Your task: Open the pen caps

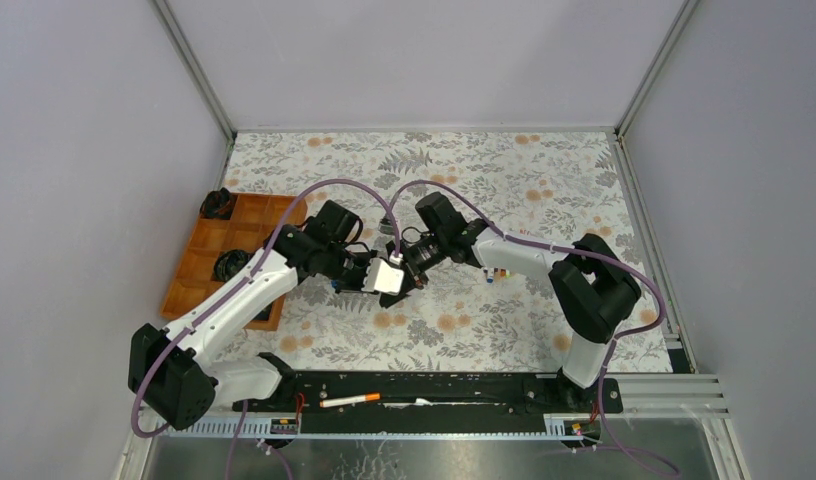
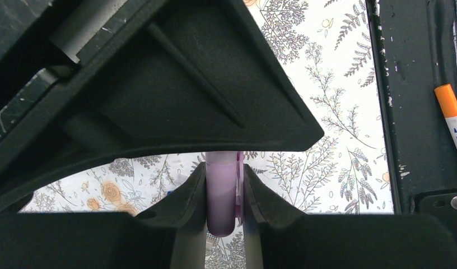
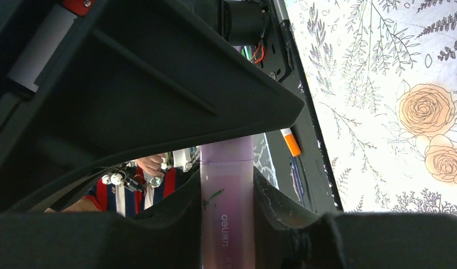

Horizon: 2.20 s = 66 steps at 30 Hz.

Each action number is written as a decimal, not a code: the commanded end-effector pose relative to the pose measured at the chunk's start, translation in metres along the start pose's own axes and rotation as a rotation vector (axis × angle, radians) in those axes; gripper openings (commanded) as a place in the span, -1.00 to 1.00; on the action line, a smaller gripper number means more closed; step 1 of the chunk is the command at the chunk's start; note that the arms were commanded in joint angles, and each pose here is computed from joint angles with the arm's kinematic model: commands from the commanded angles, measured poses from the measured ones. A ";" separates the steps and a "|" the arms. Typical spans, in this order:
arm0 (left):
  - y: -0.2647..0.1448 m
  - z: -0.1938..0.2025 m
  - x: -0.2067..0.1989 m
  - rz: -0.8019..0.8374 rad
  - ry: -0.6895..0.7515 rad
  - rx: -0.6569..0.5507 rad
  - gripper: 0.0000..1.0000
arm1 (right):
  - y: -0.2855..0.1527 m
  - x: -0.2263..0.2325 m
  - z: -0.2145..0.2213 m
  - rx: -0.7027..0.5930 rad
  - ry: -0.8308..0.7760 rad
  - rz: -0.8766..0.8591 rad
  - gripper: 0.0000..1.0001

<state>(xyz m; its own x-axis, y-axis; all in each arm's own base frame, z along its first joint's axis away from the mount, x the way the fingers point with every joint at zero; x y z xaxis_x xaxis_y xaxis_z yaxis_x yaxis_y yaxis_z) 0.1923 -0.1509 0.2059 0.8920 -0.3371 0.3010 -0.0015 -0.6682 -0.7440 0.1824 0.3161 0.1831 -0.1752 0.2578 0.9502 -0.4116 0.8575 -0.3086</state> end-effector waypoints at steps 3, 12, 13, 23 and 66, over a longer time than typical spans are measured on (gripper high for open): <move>-0.001 -0.003 -0.003 0.001 0.025 -0.013 0.09 | -0.001 0.017 -0.003 0.016 -0.025 -0.031 -1.00; 0.001 -0.006 -0.005 0.022 0.033 -0.034 0.05 | 0.002 0.020 -0.010 0.001 -0.027 -0.058 -1.00; 0.001 -0.007 -0.005 0.026 0.031 -0.043 -0.01 | 0.002 0.020 -0.011 -0.001 -0.030 -0.062 -1.00; -0.001 -0.009 -0.003 0.023 0.048 -0.033 -0.75 | 0.003 0.014 -0.012 -0.004 -0.016 -0.064 -1.00; 0.061 0.096 0.062 -0.171 -0.516 0.146 -0.89 | -0.109 -0.102 -0.037 -0.825 0.075 1.075 -1.00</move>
<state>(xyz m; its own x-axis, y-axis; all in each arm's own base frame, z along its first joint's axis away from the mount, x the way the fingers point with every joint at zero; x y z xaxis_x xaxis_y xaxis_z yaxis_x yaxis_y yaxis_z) 0.2708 -0.1372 0.1221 0.9938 0.0696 0.0868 0.1111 -0.5909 -0.7991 0.2415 0.2117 0.1237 -0.0553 0.9275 0.3696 0.4002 0.3597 -0.8429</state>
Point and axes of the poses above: each gripper's point midway between its finger pads, its own y axis out along the fingers, its own x axis along the line the jaws close on, z = x × y, the point moved 8 cm from there along -y, back along the fingers, and after that the axes turned 9 degrees about y, right-handed, at the moved point
